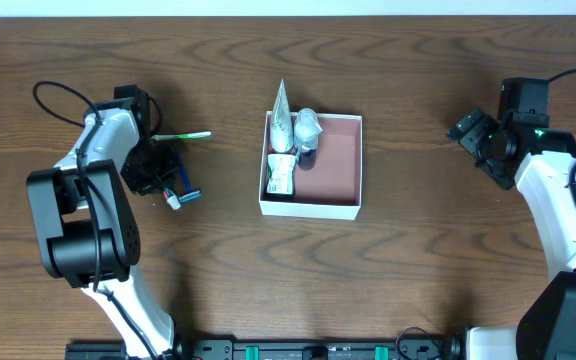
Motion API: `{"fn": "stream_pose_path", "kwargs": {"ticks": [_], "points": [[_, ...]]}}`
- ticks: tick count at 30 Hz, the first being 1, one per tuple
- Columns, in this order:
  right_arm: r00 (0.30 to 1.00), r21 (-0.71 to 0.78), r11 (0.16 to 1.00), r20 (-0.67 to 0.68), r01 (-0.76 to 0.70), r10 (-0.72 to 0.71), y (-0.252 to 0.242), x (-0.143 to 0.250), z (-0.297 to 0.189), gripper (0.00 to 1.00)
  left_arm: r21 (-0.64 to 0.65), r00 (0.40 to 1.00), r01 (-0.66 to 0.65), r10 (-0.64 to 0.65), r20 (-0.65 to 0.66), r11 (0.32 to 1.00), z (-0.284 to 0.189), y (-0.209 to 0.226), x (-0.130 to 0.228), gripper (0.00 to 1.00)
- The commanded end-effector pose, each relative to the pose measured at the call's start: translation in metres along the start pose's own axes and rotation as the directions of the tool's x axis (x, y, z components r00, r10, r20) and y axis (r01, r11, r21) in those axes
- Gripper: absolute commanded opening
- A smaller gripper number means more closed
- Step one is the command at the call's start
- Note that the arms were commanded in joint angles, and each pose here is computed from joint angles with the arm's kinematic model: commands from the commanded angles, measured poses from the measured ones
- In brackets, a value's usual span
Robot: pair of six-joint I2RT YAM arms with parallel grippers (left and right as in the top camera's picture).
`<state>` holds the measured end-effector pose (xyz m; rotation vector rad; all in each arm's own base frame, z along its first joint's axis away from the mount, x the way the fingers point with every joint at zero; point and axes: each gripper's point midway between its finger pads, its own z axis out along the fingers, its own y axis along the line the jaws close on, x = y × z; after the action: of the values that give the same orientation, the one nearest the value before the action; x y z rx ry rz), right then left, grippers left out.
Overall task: Pack container
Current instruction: 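Lift the toothpaste tube and carry it over the box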
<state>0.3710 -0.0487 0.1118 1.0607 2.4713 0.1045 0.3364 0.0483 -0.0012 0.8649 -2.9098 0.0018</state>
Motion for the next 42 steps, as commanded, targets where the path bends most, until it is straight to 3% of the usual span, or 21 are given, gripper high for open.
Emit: {"fn": "stream_pose_path", "kwargs": {"ticks": [1, 8, 13, 19, 25, 29, 35, 39, 42], "points": [[1.000, 0.007, 1.000, 0.001, -0.012, 0.012, -0.002, -0.002, 0.001, 0.99, -0.015, 1.000, -0.020, 0.020, -0.008, 1.000, -0.003, 0.005, 0.000, 0.06], [1.000, 0.007, 1.000, 0.001, -0.012, 0.012, -0.002, -0.002, 0.001, 0.99, 0.031, 0.995, -0.060, 0.058, 0.076, 0.998, -0.047, -0.001, -0.001, 0.06], [1.000, 0.007, 1.000, 0.001, -0.012, 0.012, -0.002, -0.002, 0.001, 0.99, 0.098, 0.961, -0.170, 0.143, 0.238, 0.980, -0.108, -0.017, 0.007, 0.06], [1.000, 0.007, 1.000, 0.001, -0.012, 0.012, -0.002, -0.002, 0.001, 0.99, 0.131, 0.808, -0.396, 0.277, 0.521, 0.909, -0.200, -0.061, 0.050, 0.06], [1.000, 0.007, 1.000, 0.001, -0.012, 0.012, -0.002, -0.002, 0.001, 0.99, 0.059, 0.586, -0.580, 0.366, 0.723, 0.813, -0.261, -0.111, 0.122, 0.06], [1.000, 0.007, 1.000, 0.001, -0.012, 0.012, -0.002, -0.002, 0.001, 0.99, 0.019, 0.500, -0.616, 0.372, 0.782, 0.788, -0.273, -0.140, 0.161, 0.06], [1.000, 0.007, 1.000, 0.001, -0.012, 0.012, -0.002, -0.002, 0.001, 0.99, -0.034, 0.417, -0.618, 0.364, 0.833, 0.785, -0.263, -0.187, 0.195, 0.06], [1.000, 0.007, 1.000, 0.001, -0.012, 0.012, -0.002, -0.002, 0.001, 0.99, -0.073, 0.405, -0.628, 0.405, 0.820, 0.775, -0.233, -0.221, 0.202, 0.06], [1.000, 0.007, 1.000, 0.001, -0.012, 0.012, -0.002, -0.002, 0.001, 0.99, -0.071, 0.445, -0.602, 0.408, 0.797, 0.795, -0.205, -0.238, 0.199, 0.06]]}}
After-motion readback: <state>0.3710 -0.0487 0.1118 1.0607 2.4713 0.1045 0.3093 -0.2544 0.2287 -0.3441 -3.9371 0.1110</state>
